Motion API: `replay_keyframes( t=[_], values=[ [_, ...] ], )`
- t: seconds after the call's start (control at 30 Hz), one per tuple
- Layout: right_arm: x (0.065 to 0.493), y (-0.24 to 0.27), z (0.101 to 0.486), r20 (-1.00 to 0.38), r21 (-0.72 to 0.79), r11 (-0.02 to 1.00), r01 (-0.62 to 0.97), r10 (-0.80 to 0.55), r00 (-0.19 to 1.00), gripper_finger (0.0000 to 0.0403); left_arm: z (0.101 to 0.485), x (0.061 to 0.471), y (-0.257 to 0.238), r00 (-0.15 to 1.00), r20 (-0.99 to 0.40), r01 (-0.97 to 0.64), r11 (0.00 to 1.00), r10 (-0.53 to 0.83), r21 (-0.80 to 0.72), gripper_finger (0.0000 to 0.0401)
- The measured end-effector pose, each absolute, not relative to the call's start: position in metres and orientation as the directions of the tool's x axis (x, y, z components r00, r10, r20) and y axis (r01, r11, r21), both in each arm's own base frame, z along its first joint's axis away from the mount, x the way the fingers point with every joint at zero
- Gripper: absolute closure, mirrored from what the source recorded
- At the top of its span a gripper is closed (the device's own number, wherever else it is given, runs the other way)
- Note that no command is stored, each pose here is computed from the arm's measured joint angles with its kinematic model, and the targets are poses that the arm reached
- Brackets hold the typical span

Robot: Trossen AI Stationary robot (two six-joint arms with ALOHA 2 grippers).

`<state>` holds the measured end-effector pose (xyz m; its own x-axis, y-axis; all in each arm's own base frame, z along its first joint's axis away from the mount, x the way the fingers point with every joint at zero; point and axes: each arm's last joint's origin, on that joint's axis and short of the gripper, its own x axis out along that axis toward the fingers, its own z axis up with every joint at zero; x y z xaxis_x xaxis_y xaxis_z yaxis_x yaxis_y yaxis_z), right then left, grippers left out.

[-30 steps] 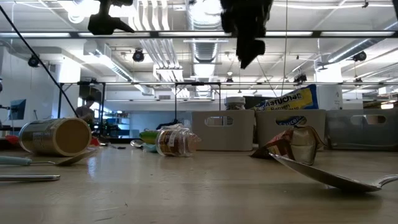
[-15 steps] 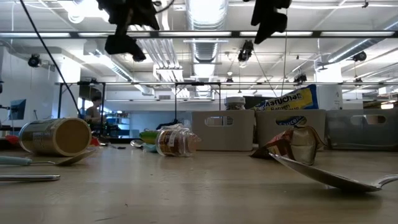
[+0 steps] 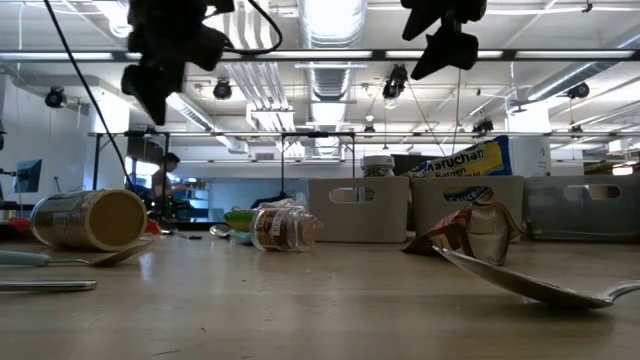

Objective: Pick & Place Food Item
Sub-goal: Put the gold seasoning bottle into the left gray bin

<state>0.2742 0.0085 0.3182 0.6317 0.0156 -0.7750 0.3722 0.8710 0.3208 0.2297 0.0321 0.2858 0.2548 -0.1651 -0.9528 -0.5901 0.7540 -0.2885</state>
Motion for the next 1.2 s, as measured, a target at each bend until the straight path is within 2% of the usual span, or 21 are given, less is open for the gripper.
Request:
replay_keyframes(
  t=[0.1,0.23,0.37,0.5,0.63,0.87,1.2],
  values=[
    [0.276,0.009,0.312,-0.787,0.319,0.867,0.382,0.018,0.616,0.0086,0.285,0.229,0.016,0.214,-0.962,-0.454,0.855,-0.17,-0.252,0.003],
    [0.28,0.009,0.307,-0.798,0.311,0.868,0.387,0.017,0.603,0.0086,0.284,0.229,-0.008,0.195,-0.978,-0.177,0.977,-0.079,-0.115,0.003],
    [0.282,0.01,0.308,-0.796,0.312,0.871,0.38,0.021,0.605,0.0086,0.284,0.227,-0.032,0.2,-0.98,0.084,0.996,0.005,0.022,0.003],
    [0.281,0.012,0.309,-0.794,0.312,0.875,0.37,0.027,0.607,0.0086,0.274,0.225,-0.046,0.212,-0.975,0.217,0.969,0.071,0.118,0.003],
    [0.28,0.017,0.31,-0.792,0.313,0.881,0.354,0.037,0.61,0.0086,0.251,0.22,-0.05,0.181,-0.98,0.221,0.968,0.079,0.119,0.003],
    [0.28,0.024,0.31,-0.792,0.313,0.89,0.331,0.052,0.608,0.0086,0.215,0.21,-0.048,0.144,-0.986,0.069,0.993,0.088,0.099,0.003],
    [0.28,0.026,0.31,-0.793,0.313,0.892,0.325,0.056,0.607,0.0086,0.196,0.202,-0.047,0.104,-0.991,0.124,0.987,0.09,0.103,0.003]
  ],
)
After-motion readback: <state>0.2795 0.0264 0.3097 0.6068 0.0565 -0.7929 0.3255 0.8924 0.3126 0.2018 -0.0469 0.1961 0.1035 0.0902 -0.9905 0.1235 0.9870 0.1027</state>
